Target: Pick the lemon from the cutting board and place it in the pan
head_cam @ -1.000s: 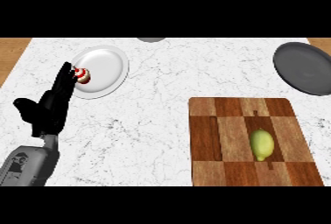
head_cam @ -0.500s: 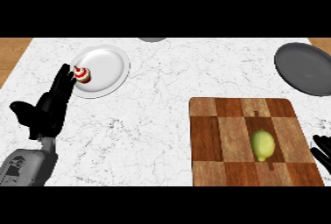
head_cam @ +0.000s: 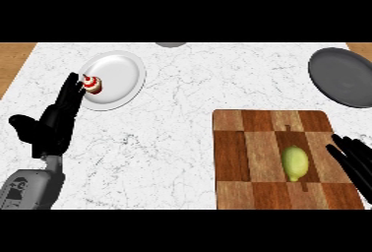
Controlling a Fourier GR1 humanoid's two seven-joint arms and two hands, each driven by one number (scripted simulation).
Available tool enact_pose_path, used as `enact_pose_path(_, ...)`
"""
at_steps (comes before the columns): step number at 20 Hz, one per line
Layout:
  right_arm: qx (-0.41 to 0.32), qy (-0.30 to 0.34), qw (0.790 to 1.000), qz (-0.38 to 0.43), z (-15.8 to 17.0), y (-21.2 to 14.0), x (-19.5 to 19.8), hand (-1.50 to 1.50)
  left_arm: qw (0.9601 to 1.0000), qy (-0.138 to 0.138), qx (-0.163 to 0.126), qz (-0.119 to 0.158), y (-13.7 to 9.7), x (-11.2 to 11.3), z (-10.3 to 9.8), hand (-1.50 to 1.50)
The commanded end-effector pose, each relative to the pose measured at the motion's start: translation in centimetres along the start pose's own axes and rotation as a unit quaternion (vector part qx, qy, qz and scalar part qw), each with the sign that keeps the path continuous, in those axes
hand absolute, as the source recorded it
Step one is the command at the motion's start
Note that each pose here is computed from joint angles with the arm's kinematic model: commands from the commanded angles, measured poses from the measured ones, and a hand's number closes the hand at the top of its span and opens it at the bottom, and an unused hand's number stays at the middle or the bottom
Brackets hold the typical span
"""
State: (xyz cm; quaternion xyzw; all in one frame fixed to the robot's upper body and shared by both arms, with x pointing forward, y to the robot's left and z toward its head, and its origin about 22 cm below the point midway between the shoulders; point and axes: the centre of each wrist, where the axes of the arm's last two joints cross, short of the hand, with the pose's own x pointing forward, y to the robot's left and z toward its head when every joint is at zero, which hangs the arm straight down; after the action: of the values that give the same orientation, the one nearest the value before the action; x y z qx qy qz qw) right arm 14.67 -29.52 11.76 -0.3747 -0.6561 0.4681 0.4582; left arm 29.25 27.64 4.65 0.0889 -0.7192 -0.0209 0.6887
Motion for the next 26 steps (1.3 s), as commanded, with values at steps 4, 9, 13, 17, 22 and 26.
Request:
enact_pose_path(4,0.054,-0.006,0.998,0.023,-1.7,3.4,-0.2,-1.5,1.0,-0.005,0.002,0.002,0.5,0.0,0.6,0.0)
enact_pose_path(9,0.063,-0.003,0.997,0.038,-1.6,4.2,-1.8,-1.5,1.0,-0.005,0.002,-0.006,1.5,1.1,0.2,0.0)
enact_pose_path(13,0.065,0.013,0.996,0.063,-2.6,3.6,0.9,-1.5,0.9999,0.01,-0.003,0.009,-0.1,0.7,0.4,0.0)
enact_pose_path(17,0.081,0.05,0.989,0.117,-3.4,4.6,-0.7,-1.5,0.9999,0.006,0.009,-0.004,1.1,0.3,-0.1,0.0)
enact_pose_path(22,0.092,0.077,0.982,0.146,-4.2,5.0,0.2,-1.5,1.0,-0.007,-0.001,0.003,1.6,0.8,0.8,0.0)
enact_pose_path(26,0.109,0.064,0.983,0.13,-5.0,4.3,-0.5,-1.5,1.0,-0.001,0.004,-0.005,-0.2,0.1,0.0,0.0)
